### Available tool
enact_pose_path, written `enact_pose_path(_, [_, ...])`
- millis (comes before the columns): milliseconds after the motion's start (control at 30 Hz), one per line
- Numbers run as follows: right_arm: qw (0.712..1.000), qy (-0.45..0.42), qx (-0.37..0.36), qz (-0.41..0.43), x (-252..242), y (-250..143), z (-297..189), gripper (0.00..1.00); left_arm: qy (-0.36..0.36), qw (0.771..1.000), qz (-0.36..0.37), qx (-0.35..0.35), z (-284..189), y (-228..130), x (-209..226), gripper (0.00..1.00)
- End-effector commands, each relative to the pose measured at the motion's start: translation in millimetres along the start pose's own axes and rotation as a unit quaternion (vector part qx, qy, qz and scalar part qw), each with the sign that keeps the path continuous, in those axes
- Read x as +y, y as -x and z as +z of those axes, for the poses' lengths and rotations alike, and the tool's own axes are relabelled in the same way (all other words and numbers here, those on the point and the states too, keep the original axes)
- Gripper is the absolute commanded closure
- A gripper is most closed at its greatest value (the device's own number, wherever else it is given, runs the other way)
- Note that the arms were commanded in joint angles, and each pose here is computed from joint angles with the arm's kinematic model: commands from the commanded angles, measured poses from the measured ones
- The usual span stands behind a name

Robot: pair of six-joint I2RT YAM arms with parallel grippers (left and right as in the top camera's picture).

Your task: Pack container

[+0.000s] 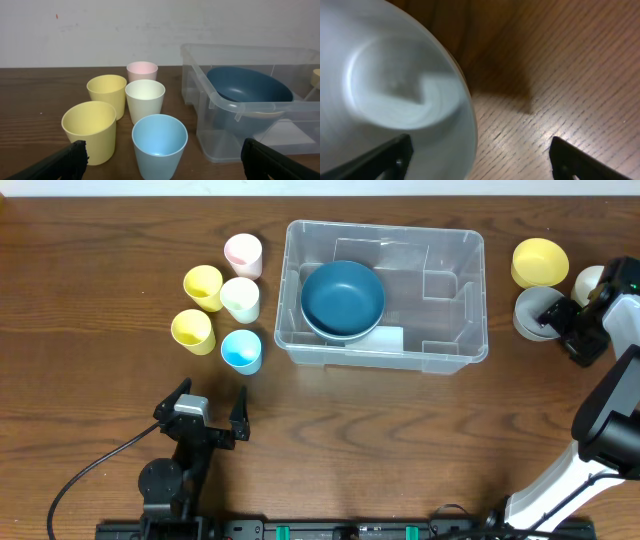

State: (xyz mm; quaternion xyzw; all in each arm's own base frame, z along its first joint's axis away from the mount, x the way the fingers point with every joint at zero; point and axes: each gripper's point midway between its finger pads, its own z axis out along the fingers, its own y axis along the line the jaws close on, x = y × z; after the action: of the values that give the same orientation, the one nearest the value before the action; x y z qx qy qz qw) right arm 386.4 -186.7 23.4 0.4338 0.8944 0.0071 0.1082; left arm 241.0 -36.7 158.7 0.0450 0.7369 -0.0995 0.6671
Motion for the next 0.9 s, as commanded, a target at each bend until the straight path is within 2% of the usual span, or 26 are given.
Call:
enact_pose_path(0, [1.000, -0.014, 0.005, 0.009, -8, -2, 7, 0.26, 0.004, 1.000, -0.001, 0.019, 1, -16, 3, 0.02])
enact_pose_path(67, [1.000, -0.016, 0.009, 0.013, -10, -3, 8, 0.35, 0.004, 1.000, -0.001, 0.019, 1, -16, 3, 0.02])
enact_pose_path(233, [0.999, -0.032, 0.018, 0.028, -20, -7, 8, 0.66, 0.004, 1.000, -0.001, 0.019, 1, -16, 3, 0.02])
enact_pose_path(433, [0.997, -0.048, 0.039, 0.050, -40, -13, 6, 0.86, 0.004, 1.000, -0.001, 0.019, 1, -16, 3, 0.02])
enact_pose_path(500, [0.996, -0.053, 0.047, 0.058, -47, -15, 5, 0.99, 0.004, 1.000, -0.001, 0.019, 1, -16, 3, 0.02])
enact_pose_path(700, [0.991, -0.068, 0.072, 0.086, -73, -19, -3, 0.99, 0.004, 1.000, -0.001, 0.019, 1, -16, 3, 0.02])
enact_pose_path(767, [0.990, -0.068, 0.071, 0.099, -80, -13, -17, 0.99, 0.004, 1.000, -0.001, 0.019, 1, -16, 3, 0.02])
enact_pose_path(867, [0.991, -0.041, 0.049, 0.116, -80, 7, -64, 0.99, 0.004, 1.000, -0.001, 0.019, 1, -16, 3, 0.02])
